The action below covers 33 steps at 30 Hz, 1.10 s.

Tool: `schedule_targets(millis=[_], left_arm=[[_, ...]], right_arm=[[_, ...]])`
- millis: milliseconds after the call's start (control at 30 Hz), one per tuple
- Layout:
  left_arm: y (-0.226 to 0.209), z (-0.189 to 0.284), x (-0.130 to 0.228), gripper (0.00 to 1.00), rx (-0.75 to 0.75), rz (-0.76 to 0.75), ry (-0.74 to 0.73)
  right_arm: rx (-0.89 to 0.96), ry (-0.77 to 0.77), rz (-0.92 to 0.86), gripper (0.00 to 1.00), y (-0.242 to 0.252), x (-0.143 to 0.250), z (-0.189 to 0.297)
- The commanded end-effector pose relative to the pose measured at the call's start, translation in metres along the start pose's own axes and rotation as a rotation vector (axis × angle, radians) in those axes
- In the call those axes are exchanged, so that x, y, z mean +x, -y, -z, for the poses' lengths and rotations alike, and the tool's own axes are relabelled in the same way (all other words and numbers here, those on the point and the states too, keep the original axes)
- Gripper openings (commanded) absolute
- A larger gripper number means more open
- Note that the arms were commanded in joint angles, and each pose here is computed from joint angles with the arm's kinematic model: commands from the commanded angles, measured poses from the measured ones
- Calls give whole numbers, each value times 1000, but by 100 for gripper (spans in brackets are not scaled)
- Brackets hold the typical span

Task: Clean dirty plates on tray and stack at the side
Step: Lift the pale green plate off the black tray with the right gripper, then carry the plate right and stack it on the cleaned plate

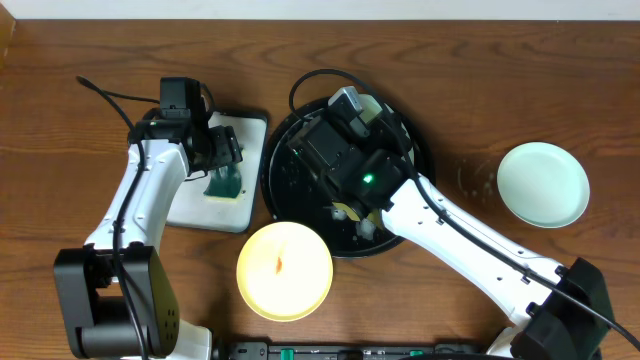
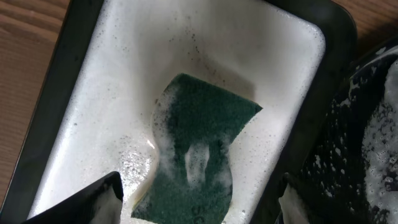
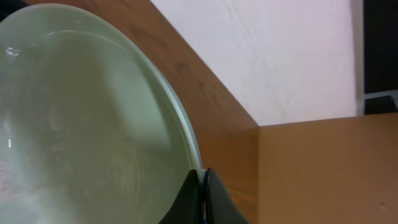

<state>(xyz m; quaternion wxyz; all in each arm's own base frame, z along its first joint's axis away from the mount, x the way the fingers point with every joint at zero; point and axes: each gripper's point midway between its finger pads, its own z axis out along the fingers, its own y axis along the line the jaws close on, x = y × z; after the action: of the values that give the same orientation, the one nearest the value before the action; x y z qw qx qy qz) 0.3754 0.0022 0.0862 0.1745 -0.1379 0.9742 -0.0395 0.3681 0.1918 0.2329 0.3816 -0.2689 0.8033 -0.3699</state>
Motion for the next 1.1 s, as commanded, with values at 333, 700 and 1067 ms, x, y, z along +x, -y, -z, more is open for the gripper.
schedule_targets(millis=[333,700,1067], left_arm=[[-3,-3,6,80,-5,4,-18],[-3,-3,6,80,-5,4,-18],[-3,-3,6,80,-5,3,-18]], right_arm=[[-318,-249,-465,1,6,53,-52],[-611,-293,-675,1,43,84,-74],[-91,-113,-319,1,73,44,-26]])
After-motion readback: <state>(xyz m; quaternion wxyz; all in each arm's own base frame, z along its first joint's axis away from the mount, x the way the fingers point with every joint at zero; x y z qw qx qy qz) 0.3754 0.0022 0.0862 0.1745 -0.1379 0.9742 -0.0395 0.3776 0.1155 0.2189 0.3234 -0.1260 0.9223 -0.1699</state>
